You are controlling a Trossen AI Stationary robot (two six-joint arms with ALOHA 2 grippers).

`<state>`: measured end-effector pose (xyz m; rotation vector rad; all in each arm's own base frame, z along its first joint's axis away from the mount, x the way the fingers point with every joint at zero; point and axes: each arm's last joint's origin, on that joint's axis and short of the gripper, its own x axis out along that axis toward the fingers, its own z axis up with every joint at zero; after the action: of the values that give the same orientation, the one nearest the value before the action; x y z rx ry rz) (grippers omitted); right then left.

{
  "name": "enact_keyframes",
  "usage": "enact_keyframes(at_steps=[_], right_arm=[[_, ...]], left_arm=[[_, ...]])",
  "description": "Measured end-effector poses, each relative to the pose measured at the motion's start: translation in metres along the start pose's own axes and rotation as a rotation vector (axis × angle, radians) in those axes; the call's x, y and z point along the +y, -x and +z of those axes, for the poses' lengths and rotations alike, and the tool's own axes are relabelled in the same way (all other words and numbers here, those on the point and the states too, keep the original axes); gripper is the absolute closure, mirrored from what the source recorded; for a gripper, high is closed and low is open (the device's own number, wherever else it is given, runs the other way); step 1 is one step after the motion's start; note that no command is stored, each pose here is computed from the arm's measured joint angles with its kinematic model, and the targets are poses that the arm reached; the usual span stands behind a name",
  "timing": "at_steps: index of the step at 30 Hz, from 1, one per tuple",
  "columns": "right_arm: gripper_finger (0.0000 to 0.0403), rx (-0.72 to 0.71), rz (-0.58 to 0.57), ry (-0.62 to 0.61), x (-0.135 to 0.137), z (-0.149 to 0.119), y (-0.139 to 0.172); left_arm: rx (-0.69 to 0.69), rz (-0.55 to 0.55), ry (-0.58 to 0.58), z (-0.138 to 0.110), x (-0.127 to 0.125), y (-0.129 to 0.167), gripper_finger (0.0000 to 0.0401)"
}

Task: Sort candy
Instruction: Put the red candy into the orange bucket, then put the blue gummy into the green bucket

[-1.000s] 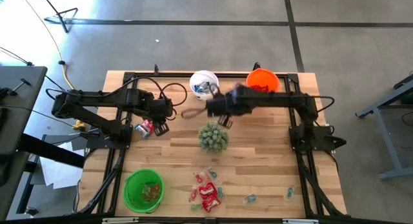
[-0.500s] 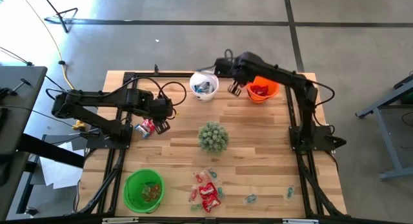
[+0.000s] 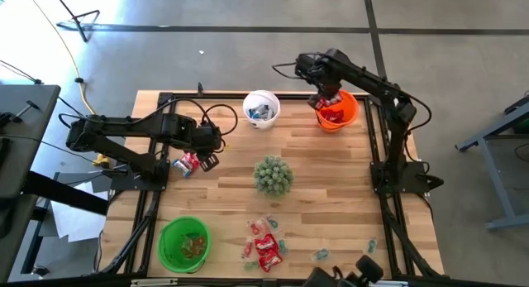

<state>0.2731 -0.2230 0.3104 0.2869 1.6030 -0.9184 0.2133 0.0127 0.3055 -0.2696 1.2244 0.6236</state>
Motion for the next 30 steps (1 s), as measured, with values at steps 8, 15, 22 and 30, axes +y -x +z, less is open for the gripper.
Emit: enact_keyframes(at_steps=[8,15,22,30], right_arm=[[0.0403,0.209,0.035,0.053,0.004,-0.049,-0.042],[0.0373,0.161,0.007,0.068,0.005,-0.072,-0.051],[0.0329,-0.012,0.086,0.007,0.003,-0.07,-0.04],[0.0307,-0.054,0.157,-0.013,-0.005,-0.08,-0.02]], left_arm=[[-0.001,0.001,0.001,0.0,0.0,0.0,0.0277],[-0.001,0.012,0.027,0.003,0.005,-0.002,0.0277],[-0.013,0.048,0.068,0.008,0.013,-0.004,0.0277],[-0.011,0.05,0.126,0.009,0.016,-0.005,0.0277]])
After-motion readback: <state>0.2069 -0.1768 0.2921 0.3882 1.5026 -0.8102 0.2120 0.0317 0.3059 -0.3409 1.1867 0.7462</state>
